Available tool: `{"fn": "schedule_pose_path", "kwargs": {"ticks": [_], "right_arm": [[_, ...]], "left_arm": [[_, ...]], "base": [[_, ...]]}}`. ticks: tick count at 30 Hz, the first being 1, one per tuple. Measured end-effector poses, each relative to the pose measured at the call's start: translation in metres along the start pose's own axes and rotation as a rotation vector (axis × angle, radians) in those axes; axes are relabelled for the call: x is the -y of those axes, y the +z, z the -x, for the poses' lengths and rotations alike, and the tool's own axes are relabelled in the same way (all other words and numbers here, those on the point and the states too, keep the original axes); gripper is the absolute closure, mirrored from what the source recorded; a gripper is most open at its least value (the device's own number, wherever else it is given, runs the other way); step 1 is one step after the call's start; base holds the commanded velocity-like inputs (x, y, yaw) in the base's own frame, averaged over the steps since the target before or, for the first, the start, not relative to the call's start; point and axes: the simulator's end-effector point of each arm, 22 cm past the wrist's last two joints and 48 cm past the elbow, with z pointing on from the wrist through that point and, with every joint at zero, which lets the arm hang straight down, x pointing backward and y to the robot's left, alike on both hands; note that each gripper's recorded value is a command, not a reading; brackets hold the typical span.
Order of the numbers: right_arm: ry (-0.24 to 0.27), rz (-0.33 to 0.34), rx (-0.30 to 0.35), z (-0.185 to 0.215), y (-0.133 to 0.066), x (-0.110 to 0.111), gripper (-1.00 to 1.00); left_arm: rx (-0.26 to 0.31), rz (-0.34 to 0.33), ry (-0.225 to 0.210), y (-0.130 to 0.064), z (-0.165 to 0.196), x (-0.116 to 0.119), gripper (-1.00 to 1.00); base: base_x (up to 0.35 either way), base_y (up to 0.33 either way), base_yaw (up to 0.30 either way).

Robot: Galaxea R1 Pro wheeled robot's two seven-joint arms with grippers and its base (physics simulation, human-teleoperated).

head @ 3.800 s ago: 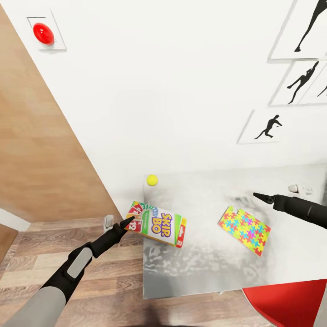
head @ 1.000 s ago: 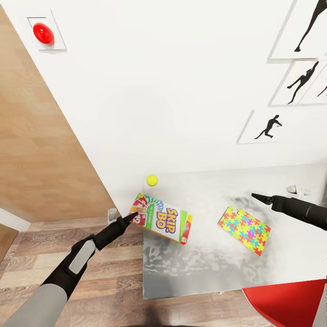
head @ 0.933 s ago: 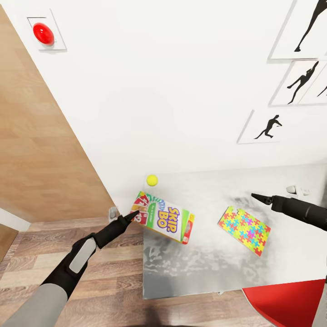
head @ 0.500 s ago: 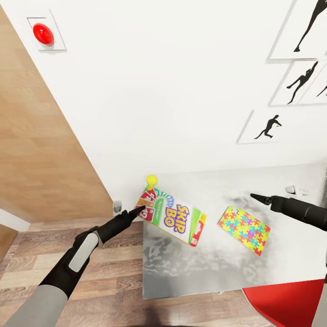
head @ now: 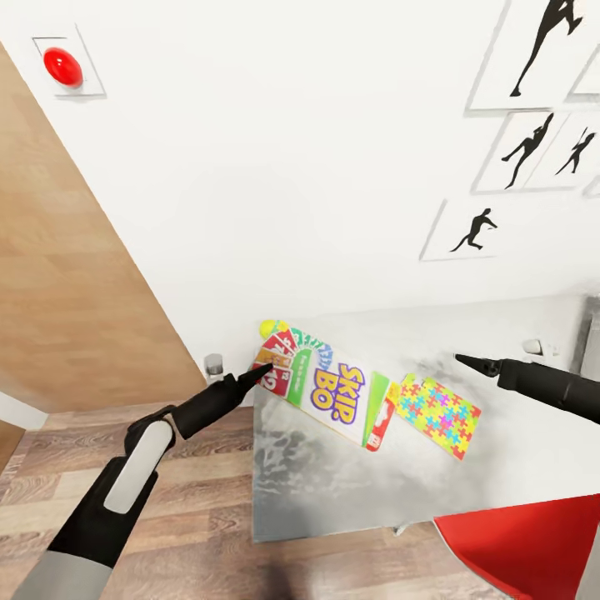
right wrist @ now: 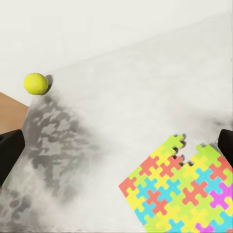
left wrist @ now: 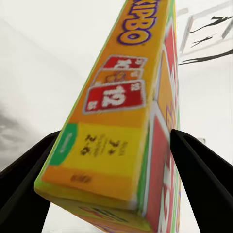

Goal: Put all the toys in the child's room - the three board games (two on the bed and one on the table), the two jigsaw puzzles on the table, and the tennis ball on the table - inside the toy box on the table in the child's room.

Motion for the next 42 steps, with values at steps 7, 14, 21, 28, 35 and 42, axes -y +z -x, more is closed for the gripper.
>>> {"fn": "schedule_pose_path", "kwargs": {"ticks": [7,14,21,28,35,42], "right_arm": [[0.002,0.011,0.002,0.0,-0.002,-0.001,-1.0],[0.0,0.01,0.007,0.002,-0.006,-0.001,-1.0],[0.002,0.002,0.017,0.005,-0.01,0.002,-1.0],[-0.003,-0.001,0.024,0.009,-0.014,0.002,-1.0],[-0.007,-0.001,0.032,0.012,-0.017,0.0,-1.0],[-0.011,0.002,0.04,0.016,-0.02,-0.003,-1.0]], "left_arm": [[0.007,0.004,0.043,0.0,0.002,0.021,1.0],[0.018,-0.005,0.071,-0.003,0.003,0.037,1.0],[0.026,-0.005,0.081,-0.005,0.005,0.042,1.0],[0.03,-0.012,0.093,-0.006,0.007,0.048,1.0],[0.033,-0.017,0.101,-0.006,0.008,0.053,1.0],[0.036,-0.022,0.109,-0.007,0.01,0.059,1.0]], "base": [[-0.215,-0.2,-0.012],[-0.134,-0.125,-0.036],[-0.015,-0.013,0.099],[-0.004,-0.094,0.197],[-0.006,-0.235,0.192],[-0.005,-0.097,0.09]]}}
